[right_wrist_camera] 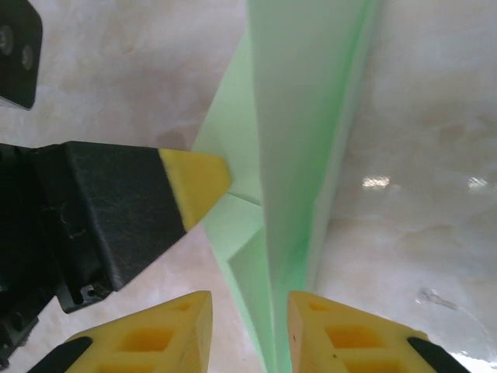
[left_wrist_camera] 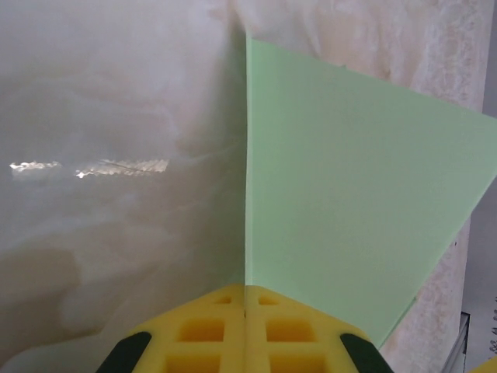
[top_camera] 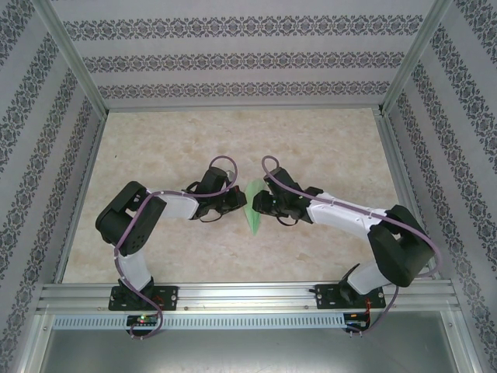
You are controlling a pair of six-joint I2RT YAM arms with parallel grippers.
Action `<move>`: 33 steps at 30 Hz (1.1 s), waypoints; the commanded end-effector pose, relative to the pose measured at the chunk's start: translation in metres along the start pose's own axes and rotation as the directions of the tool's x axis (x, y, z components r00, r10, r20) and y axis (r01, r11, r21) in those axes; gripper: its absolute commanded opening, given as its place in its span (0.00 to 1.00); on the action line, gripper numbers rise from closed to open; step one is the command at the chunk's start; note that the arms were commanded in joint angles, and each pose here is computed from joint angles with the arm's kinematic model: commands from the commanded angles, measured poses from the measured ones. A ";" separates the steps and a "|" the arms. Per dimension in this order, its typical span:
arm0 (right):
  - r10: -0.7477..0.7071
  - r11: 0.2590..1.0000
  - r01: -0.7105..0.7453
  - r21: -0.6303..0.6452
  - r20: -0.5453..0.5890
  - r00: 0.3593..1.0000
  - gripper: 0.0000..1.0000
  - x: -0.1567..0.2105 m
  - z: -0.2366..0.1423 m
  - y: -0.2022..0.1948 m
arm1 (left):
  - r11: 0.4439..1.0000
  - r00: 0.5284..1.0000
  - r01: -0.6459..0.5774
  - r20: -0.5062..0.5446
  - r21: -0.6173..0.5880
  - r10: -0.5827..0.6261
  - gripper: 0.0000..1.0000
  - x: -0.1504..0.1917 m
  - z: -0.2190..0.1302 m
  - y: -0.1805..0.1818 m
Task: Fold a paper plane with a square sheet of paper (pick it up from the middle)
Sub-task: Turn over a paper plane at the center of the table, then move the paper plane to the center of the table.
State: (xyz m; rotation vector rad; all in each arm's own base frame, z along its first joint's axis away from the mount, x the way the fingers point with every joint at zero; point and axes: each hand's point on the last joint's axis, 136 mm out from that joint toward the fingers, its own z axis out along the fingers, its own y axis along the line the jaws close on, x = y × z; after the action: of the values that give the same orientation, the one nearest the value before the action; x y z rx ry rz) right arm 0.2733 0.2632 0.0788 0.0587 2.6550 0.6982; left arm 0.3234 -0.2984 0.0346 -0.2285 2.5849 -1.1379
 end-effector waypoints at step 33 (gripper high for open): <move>-0.003 0.991 0.018 0.134 -0.110 0.994 0.45 0.024 0.029 -0.009 | 0.999 1.000 -0.024 0.019 0.034 0.023 0.00 -0.010 -0.001 -0.009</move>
State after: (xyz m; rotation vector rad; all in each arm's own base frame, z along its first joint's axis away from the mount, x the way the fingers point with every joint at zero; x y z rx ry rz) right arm 0.2626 0.2702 0.0392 0.0461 2.8026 0.5780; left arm 0.3239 -0.2989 0.0354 -0.2259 2.5814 -1.1413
